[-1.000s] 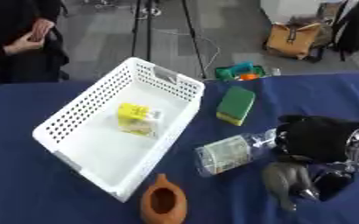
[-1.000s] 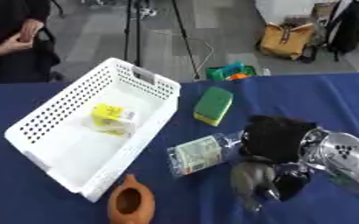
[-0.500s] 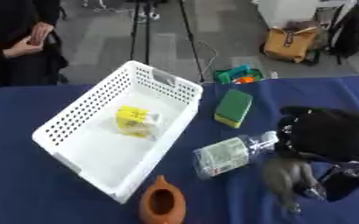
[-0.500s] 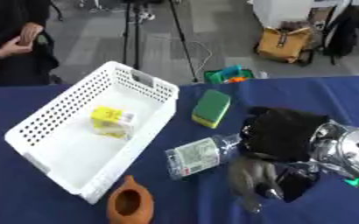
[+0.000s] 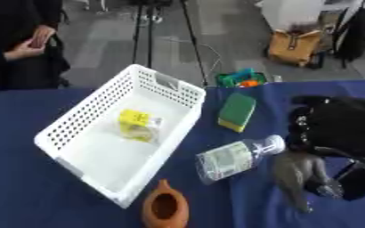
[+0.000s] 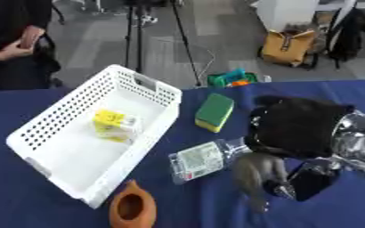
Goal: Pick up objects on the table and place them in the box.
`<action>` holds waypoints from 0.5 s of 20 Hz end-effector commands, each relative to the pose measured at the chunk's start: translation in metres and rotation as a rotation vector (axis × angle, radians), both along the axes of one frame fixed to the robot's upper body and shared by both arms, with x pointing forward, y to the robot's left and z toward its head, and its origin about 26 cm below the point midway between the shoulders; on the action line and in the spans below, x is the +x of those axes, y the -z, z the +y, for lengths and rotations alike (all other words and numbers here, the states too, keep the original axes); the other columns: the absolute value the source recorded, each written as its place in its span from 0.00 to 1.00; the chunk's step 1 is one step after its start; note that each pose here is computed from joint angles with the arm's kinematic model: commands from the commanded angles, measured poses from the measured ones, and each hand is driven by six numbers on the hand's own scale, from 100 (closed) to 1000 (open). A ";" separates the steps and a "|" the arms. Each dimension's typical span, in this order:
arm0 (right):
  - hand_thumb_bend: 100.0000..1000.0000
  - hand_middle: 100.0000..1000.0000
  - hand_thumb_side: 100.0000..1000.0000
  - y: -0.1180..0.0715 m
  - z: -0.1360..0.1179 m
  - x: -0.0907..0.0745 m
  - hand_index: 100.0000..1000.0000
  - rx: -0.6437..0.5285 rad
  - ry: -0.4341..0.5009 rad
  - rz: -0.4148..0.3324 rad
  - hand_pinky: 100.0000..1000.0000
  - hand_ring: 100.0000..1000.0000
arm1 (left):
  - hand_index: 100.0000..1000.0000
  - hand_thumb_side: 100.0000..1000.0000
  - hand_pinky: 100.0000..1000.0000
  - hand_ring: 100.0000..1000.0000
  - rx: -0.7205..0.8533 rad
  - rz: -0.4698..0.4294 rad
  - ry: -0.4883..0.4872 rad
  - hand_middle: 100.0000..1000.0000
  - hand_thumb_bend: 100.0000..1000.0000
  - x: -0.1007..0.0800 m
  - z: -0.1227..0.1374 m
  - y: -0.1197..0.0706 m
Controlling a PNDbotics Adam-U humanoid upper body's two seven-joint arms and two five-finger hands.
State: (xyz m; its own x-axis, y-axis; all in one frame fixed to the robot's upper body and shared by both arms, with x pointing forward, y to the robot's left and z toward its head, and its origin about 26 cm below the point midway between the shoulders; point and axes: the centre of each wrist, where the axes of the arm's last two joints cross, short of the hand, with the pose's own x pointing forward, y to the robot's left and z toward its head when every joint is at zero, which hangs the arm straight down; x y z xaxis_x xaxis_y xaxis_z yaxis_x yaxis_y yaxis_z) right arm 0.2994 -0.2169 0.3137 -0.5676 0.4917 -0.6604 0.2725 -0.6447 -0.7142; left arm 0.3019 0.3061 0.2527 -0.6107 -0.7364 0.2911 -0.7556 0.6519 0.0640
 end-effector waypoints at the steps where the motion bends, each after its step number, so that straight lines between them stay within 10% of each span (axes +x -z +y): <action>1: 0.03 0.29 0.40 -0.021 -0.003 -0.008 0.33 -0.001 -0.010 -0.061 1.00 0.83 | 0.77 0.92 0.54 0.63 0.029 -0.023 -0.014 0.71 0.00 -0.003 0.004 -0.008; 10: 0.02 0.27 0.41 -0.052 0.013 -0.015 0.33 0.056 -0.050 -0.122 1.00 0.82 | 0.77 0.92 0.54 0.63 0.032 -0.019 -0.004 0.72 0.00 -0.003 0.002 -0.009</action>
State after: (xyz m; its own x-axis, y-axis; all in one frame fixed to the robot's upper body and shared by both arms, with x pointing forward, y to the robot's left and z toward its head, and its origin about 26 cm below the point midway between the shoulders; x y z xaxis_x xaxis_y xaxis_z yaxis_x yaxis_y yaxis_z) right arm 0.2918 -0.2035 0.3523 -0.5315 0.4957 -0.6869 0.3602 -0.6016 -0.7129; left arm 0.3019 0.3060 0.2527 -0.6103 -0.7366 0.2913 -0.7552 0.6521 0.0665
